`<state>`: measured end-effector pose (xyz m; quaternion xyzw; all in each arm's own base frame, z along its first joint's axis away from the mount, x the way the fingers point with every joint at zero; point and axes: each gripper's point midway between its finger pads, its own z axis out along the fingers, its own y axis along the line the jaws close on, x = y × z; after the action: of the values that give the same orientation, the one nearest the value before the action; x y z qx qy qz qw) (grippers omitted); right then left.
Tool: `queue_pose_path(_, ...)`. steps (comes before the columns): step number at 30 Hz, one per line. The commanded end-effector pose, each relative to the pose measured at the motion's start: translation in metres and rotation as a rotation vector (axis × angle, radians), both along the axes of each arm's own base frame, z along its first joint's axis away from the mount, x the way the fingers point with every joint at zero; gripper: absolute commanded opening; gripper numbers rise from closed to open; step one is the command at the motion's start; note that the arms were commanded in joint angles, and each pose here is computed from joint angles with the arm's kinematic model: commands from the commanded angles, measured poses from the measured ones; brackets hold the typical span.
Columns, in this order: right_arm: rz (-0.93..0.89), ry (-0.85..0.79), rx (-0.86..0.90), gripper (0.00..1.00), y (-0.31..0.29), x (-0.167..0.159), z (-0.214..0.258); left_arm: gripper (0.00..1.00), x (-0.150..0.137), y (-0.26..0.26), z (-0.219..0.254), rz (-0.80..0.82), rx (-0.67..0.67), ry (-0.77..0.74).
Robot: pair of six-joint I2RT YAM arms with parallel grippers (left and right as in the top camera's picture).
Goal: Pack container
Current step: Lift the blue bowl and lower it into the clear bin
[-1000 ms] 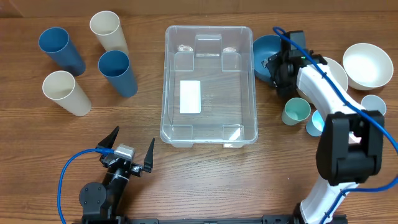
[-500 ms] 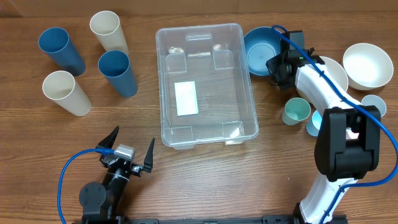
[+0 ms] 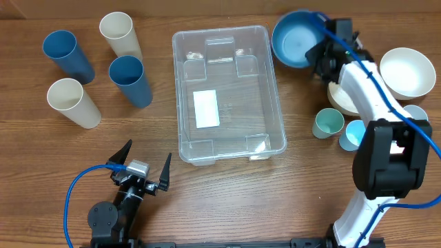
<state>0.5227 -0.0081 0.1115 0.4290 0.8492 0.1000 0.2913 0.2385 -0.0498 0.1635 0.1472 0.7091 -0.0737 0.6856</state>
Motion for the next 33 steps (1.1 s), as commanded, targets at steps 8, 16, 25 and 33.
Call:
queue_pose_path(8, 0.306, -0.258, -0.141, 0.04, 0.025, -0.004, 0.21, 1.0, -0.001, 0.0, 0.0, -0.006, 0.007, -0.008)
queue_pose_path(16, 0.712, -0.091, -0.048, 0.04, 0.137, -0.063, 0.186, 1.0, -0.001, 0.0, 0.0, -0.006, 0.007, -0.008)
queue_pose_path(25, 0.816, 0.126, -0.134, 0.04, 0.193, -0.072, 0.1, 1.0, -0.001, 0.0, 0.0, -0.006, 0.007, -0.008)
queue_pose_path(33, 0.817, 0.096, -0.139, 0.04, 0.209, -0.029, 0.052, 1.0, -0.001, 0.0, 0.0, -0.006, 0.007, -0.008)
